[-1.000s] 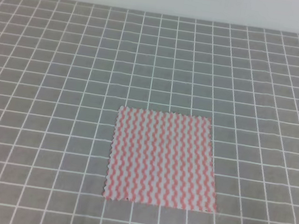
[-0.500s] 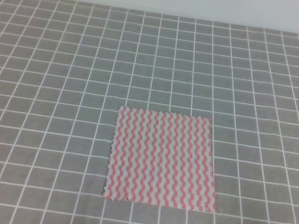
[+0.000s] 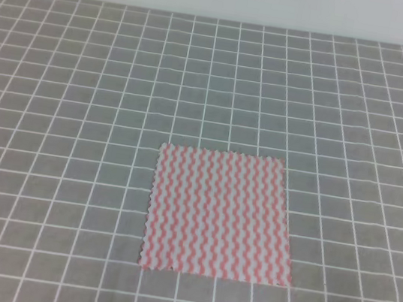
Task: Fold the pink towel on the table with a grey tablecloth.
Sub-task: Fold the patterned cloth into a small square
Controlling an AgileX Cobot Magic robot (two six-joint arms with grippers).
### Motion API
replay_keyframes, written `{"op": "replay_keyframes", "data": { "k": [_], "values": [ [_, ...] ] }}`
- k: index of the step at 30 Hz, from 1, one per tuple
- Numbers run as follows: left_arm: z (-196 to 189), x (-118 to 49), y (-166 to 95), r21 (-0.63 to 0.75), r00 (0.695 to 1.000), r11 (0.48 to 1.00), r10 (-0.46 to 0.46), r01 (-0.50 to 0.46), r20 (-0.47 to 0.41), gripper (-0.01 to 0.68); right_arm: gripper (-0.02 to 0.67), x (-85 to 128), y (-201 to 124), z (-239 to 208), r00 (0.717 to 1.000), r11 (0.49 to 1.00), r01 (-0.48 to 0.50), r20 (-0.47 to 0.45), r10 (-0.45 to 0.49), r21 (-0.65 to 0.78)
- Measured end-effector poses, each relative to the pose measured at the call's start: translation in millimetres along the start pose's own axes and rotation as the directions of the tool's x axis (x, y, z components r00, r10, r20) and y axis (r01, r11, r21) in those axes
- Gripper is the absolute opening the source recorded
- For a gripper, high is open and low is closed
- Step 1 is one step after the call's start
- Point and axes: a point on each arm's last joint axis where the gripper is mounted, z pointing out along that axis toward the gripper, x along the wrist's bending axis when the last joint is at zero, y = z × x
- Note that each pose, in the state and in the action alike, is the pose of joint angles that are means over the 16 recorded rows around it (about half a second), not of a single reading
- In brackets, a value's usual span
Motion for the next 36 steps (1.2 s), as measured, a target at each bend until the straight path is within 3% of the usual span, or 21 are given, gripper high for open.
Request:
{"op": "replay_keyframes", "data": {
  "k": [36],
  "values": [
    [-0.3,0.0,0.8,-0.001,1.0,1.0,-0.001,0.001,0.0,-0.002,-0.017,0.1,1.0,-0.2,1.0,1.0,0.0,0.0,0.0,-0.001]
  ]
}}
